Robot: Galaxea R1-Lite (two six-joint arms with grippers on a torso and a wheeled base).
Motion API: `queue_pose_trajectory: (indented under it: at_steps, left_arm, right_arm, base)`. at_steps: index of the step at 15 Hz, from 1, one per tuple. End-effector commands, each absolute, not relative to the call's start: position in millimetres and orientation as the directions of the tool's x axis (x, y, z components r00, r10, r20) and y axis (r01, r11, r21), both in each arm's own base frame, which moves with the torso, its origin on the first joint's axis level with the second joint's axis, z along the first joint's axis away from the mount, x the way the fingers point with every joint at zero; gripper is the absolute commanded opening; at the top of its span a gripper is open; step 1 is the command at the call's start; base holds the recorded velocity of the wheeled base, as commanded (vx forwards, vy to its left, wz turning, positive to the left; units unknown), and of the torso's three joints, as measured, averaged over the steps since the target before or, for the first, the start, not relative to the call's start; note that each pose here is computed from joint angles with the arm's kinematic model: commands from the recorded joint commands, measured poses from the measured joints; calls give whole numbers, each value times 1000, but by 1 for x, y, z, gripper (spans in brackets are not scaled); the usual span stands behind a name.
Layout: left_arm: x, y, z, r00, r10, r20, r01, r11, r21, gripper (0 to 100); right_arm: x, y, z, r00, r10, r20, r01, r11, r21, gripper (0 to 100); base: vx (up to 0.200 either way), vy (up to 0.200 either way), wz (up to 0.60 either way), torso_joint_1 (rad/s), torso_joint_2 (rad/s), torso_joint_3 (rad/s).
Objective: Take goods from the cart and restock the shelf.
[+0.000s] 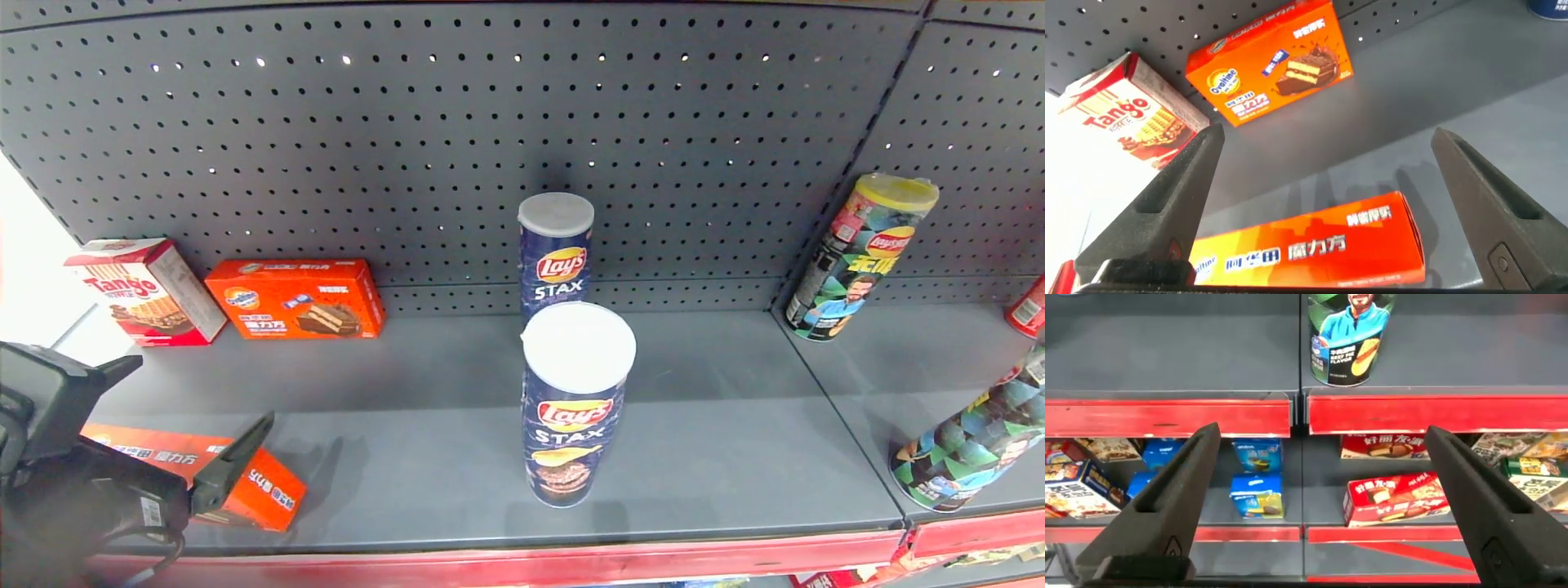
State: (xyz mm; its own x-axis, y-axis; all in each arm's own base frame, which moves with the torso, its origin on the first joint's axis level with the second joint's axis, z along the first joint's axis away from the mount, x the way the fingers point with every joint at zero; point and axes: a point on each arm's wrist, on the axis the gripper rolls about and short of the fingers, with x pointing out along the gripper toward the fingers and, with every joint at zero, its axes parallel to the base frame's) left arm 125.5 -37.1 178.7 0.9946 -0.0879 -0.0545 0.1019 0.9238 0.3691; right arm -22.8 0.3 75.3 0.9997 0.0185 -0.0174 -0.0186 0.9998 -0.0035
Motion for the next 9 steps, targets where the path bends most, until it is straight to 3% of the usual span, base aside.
queue_pose_trajectory:
  at_steps: [1, 5, 9]
  left_arm:
    - [119, -35, 180, 995, -93, -31, 98, 926, 365, 100]
    - [95, -29, 158, 988, -145, -57, 156, 917, 368, 100]
    - [67, -21, 159, 978, -202, 58, 181, 950, 255, 100]
  right_arm:
    - [-23, 0, 75, 1000, 17, -11, -17, 1000, -4, 100]
    - [-23, 0, 75, 1000, 18, -12, -18, 1000, -4, 100]
    - [-23, 0, 75, 1000, 17, -11, -17, 1000, -4, 100]
  base:
    - [0, 0, 0, 0, 0, 0]
    - [0, 0, 0, 0, 0, 0]
    - [0, 0, 0, 0, 0, 0]
